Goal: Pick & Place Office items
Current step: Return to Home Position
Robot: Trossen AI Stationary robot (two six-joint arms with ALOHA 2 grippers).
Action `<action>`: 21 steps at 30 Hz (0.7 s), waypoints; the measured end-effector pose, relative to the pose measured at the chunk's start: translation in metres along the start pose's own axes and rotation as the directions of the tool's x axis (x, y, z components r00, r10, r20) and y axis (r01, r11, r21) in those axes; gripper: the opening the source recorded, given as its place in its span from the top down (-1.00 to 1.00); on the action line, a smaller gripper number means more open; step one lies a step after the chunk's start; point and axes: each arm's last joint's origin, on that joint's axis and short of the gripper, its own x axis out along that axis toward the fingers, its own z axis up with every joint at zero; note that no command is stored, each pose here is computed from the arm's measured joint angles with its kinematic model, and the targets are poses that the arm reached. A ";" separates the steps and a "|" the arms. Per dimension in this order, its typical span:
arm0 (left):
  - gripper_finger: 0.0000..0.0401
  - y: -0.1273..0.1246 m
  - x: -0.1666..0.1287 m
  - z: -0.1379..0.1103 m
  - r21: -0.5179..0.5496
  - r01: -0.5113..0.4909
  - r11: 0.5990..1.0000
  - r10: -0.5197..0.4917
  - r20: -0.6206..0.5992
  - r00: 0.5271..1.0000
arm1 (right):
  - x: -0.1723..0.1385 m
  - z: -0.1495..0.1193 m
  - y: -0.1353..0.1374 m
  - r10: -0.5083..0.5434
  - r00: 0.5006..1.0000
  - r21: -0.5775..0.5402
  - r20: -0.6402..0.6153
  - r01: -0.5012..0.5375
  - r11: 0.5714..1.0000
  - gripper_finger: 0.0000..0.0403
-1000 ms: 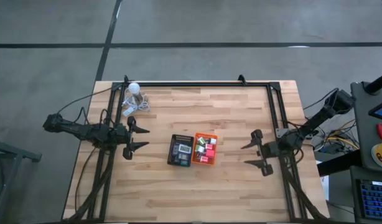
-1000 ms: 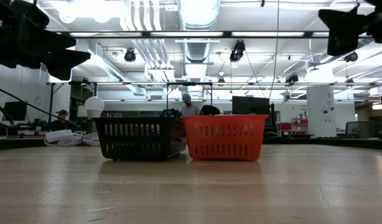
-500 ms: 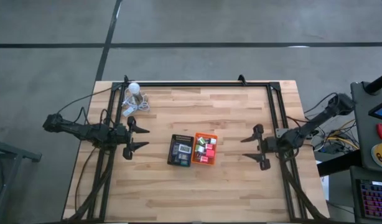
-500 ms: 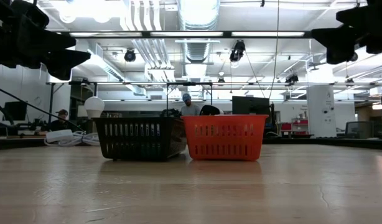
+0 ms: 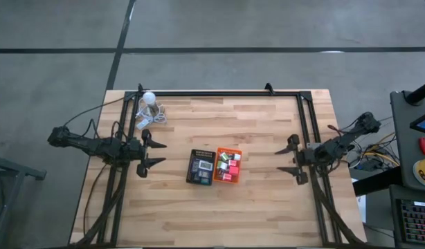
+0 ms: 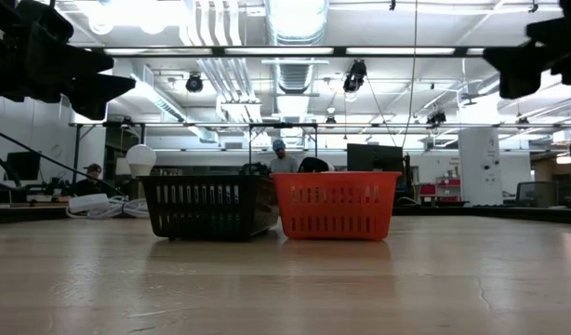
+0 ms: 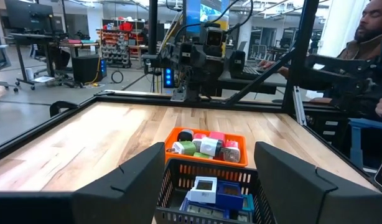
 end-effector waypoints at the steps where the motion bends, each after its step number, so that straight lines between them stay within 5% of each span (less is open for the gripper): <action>1: -0.26 0.000 0.000 0.000 0.000 0.000 1.000 0.000 0.000 1.000 | -0.002 0.001 -0.001 0.020 1.000 -0.010 0.014 -0.020 1.000 -0.33; 5: -0.26 0.000 0.000 0.000 0.000 0.000 1.000 0.000 0.000 1.000 | -0.006 0.002 0.000 0.095 0.995 -0.057 0.034 -0.093 0.994 -0.31; 21: -0.26 0.000 0.000 -0.001 0.002 0.000 1.000 0.000 -0.007 1.000 | -0.006 0.000 -0.001 0.069 0.997 -0.051 0.016 -0.068 0.996 -0.33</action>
